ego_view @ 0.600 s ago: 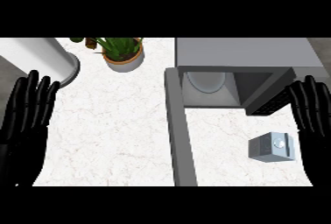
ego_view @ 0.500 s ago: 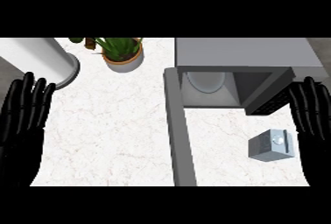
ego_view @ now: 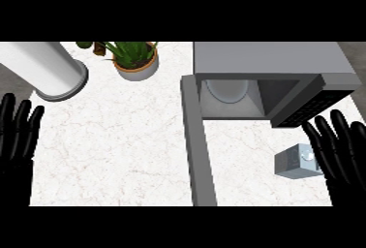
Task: Pick up the milk, place it into the microwave and close the microwave
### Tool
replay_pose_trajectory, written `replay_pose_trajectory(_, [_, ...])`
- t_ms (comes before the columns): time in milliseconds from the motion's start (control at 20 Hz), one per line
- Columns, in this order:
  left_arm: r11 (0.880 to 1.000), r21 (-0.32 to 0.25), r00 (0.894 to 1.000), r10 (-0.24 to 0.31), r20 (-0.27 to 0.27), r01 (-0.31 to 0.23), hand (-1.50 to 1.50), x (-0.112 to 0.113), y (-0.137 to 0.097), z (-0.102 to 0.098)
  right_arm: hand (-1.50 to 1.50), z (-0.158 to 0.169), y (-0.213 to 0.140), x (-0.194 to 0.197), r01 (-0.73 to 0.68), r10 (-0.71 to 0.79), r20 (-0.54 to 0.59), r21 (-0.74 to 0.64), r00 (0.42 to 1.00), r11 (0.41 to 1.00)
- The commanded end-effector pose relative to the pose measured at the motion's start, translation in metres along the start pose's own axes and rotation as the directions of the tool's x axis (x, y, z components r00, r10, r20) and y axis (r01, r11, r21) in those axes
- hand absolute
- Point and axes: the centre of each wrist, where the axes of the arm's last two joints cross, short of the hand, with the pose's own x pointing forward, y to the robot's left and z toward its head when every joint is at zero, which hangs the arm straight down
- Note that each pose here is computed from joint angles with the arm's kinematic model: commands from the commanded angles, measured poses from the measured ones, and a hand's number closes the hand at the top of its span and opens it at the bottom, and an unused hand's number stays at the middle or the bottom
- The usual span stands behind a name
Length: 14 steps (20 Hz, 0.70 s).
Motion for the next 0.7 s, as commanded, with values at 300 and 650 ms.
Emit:
replay_pose_trajectory(300, [1.000, 0.004, 1.000, 0.016, -0.015, -0.016, -1.50, 0.012, 0.017, 0.049, -1.50, 0.013, 0.010, 0.003, -0.022, 0.022, -0.003, -0.033, 1.000, 0.999])
replay_pose_trajectory(650, [0.999, 0.029, 0.999, 0.037, -0.029, -0.036, -1.50, 0.011, 0.035, 0.056, -1.50, 0.022, -0.025, -0.005, -0.104, 0.100, -0.036, -0.158, 0.994, 0.982])
